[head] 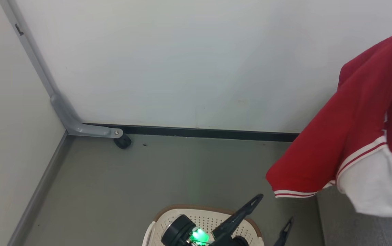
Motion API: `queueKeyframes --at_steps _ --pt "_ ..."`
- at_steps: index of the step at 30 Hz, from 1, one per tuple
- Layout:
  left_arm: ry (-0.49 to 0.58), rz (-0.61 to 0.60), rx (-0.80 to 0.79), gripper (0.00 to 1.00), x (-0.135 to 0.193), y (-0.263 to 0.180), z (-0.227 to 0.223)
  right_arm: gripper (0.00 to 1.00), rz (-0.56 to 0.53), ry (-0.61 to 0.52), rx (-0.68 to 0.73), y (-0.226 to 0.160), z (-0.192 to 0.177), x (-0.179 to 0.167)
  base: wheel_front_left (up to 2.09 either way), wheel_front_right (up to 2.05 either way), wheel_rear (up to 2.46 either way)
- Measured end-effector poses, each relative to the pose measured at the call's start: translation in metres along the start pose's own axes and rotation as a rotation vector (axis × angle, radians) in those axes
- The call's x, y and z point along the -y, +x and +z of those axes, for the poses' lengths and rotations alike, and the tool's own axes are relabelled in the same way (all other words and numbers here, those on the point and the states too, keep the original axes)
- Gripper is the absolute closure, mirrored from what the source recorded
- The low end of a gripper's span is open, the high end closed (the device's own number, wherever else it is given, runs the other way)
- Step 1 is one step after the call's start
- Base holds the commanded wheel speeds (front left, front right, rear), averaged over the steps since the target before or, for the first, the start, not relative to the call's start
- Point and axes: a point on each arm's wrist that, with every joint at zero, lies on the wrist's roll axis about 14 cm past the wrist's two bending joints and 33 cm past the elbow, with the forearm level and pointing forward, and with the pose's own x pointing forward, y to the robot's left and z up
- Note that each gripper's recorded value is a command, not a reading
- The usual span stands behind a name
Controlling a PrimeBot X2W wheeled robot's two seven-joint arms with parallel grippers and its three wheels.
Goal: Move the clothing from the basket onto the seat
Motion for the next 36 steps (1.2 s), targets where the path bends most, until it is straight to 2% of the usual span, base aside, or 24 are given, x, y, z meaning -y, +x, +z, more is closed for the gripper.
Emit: queueKeyframes --at_steps 8,18,22,30,36 --pt "-0.015 -0.062 -0.086 0.0 0.016 0.005 -0.031 1.0 -0.159 -0.077 0.048 0.004 0.028 0.08 0.0 0.0 0.0" --pt "-0.059 -0.165 -0.156 0.0 0.04 0.011 -0.06 1.0 -0.394 -0.172 0.04 -0.021 0.047 0.188 0.0 0.0 0.0" --pt "-0.073 -0.189 -0.147 0.0 0.039 0.018 -0.064 1.0 -0.487 -0.217 0.018 -0.035 0.05 0.228 0.0 0.0 0.0" --pt "-0.099 -0.201 -0.138 0.0 0.029 0.031 -0.079 1.0 -0.587 -0.228 -0.099 -0.052 0.006 0.273 0.0 0.0 0.0" --pt "-0.13 -0.2 -0.141 0.0 0.02 0.039 -0.093 1.0 -0.64 -0.187 -0.212 -0.065 -0.05 0.29 0.0 0.0 0.0"
